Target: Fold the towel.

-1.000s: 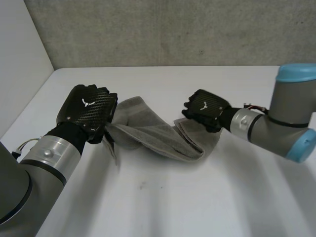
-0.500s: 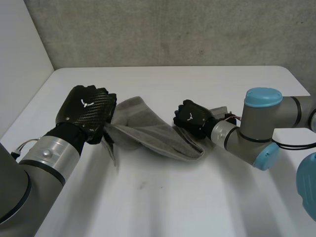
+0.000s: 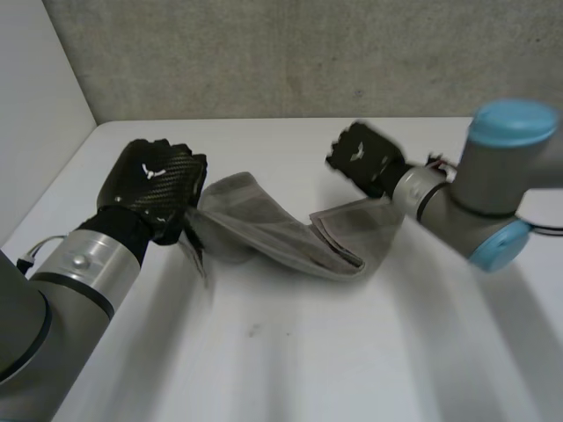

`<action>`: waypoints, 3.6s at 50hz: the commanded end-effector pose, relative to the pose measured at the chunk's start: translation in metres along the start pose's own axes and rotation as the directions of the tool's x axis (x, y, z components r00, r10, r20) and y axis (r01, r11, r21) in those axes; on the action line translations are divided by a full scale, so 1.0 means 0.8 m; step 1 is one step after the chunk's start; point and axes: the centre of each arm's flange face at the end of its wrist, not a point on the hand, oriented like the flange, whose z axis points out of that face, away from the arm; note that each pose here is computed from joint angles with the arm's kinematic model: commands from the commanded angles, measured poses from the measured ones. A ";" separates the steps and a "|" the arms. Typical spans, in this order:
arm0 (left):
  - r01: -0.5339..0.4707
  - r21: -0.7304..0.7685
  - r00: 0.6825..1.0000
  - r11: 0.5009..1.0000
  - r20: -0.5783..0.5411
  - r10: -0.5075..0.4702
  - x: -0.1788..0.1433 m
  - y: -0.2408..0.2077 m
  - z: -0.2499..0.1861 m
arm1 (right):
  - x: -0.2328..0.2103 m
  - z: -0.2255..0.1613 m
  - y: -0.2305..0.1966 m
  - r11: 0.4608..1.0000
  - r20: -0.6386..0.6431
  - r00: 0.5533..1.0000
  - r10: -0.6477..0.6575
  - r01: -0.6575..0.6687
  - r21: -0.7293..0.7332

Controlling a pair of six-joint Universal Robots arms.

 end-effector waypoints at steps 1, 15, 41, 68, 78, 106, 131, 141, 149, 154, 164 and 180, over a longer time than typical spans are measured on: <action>0.001 0.029 0.999 1.000 0.052 -0.002 -0.020 -0.012 0.009 | 0.091 -0.053 -0.028 0.971 -0.161 0.958 0.237 -0.239 0.006; 0.010 -0.014 1.000 1.000 0.027 -0.009 -0.010 0.006 0.004 | -0.017 -0.028 -0.001 0.956 0.139 0.947 0.291 -0.284 -0.066; 0.010 -0.019 1.000 1.000 0.007 -0.010 -0.003 0.008 0.001 | -0.093 0.031 0.051 0.951 0.238 0.921 0.309 -0.304 -0.058; 0.010 -0.019 1.000 1.000 0.010 -0.010 -0.004 0.008 0.001 | -0.098 0.029 0.055 0.962 0.241 0.931 0.274 -0.265 -0.066; 0.010 -0.014 1.000 1.000 0.011 -0.009 -0.004 0.006 0.001 | -0.052 0.028 0.026 0.982 0.145 0.971 0.190 -0.188 -0.024; -0.030 0.185 0.970 0.982 0.241 -0.016 -0.104 -0.103 -0.001 | 0.193 -0.218 -0.097 0.902 -0.300 0.886 0.355 -0.409 -0.141; -0.108 0.016 0.988 0.994 0.112 0.105 -0.105 -0.032 0.173 | 0.169 -0.054 -0.036 0.973 -0.402 0.915 0.038 -0.125 -0.193; -0.201 0.535 0.910 0.821 0.412 -0.046 -0.180 -0.193 0.177 | 0.280 -0.064 -0.121 0.958 -0.786 0.613 0.081 0.171 0.232; -0.038 0.302 0.956 0.953 0.287 -0.053 -0.142 -0.088 0.156 | 0.211 -0.067 -0.091 0.963 -0.612 0.774 0.164 0.008 0.268; 0.011 0.131 0.983 0.991 0.180 -0.035 -0.103 -0.014 0.140 | 0.152 -0.067 -0.048 0.973 -0.479 0.853 0.208 -0.130 0.190; -0.029 -0.177 1.000 0.984 0.003 0.030 -0.039 0.105 0.093 | 0.022 -0.105 0.037 0.875 -0.174 0.911 0.373 -0.408 -0.259; -0.201 -0.282 0.978 0.938 -0.116 0.174 -0.015 0.139 0.065 | 0.018 -0.139 0.051 0.823 -0.164 0.901 0.402 -0.433 -0.367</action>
